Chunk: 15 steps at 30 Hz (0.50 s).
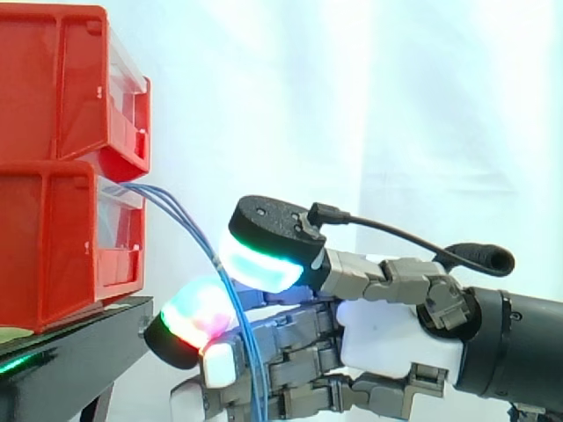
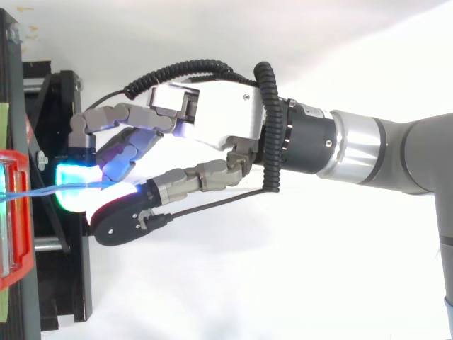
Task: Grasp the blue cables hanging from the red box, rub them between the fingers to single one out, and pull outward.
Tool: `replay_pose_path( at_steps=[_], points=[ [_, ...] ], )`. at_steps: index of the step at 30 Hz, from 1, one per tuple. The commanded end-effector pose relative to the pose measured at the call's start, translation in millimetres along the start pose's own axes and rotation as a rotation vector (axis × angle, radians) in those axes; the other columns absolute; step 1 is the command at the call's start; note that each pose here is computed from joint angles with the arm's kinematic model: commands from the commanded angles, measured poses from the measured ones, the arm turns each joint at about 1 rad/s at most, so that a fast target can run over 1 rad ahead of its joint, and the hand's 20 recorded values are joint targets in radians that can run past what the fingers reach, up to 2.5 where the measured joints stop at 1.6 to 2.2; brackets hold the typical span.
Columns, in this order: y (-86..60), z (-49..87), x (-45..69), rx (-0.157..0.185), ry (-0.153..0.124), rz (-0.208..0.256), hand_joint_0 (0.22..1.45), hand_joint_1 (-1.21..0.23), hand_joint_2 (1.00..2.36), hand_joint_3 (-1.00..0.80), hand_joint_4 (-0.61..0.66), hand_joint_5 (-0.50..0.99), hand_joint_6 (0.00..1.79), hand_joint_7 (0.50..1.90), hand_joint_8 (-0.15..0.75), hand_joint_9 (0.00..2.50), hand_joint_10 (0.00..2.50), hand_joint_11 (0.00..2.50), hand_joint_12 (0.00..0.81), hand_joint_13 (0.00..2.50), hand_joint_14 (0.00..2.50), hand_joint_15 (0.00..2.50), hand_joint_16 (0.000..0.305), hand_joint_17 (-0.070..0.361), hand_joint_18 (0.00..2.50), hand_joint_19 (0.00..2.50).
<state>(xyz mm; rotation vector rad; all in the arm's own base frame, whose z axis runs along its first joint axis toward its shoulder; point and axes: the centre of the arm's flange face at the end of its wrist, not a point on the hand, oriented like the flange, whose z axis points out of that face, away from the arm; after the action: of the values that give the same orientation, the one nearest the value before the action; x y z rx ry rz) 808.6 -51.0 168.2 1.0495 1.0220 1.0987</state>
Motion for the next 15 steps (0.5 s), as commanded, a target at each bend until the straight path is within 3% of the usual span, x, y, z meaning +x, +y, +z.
replay_pose_path(
  at_steps=[1,11,15],
  points=[
    [7.6,0.5,0.0,0.003,0.000,-0.007,0.61,-0.67,1.01,-0.37,0.18,-0.06,0.50,1.32,0.278,0.99,0.02,0.56,0.368,0.79,0.02,0.42,0.052,0.117,0.58,0.43],
    [11.8,-1.5,1.6,0.021,0.010,-0.010,0.61,-0.68,1.01,-0.33,0.14,-0.08,0.58,1.24,0.277,1.00,0.02,0.58,0.369,0.80,0.02,0.43,0.052,0.117,0.59,0.43],
    [12.8,-2.0,-1.0,0.028,0.011,-0.013,0.60,-0.67,1.01,-0.28,0.12,-0.11,0.68,1.08,0.280,0.99,0.02,0.61,0.370,0.80,0.02,0.44,0.052,0.117,0.59,0.44]
  ],
)
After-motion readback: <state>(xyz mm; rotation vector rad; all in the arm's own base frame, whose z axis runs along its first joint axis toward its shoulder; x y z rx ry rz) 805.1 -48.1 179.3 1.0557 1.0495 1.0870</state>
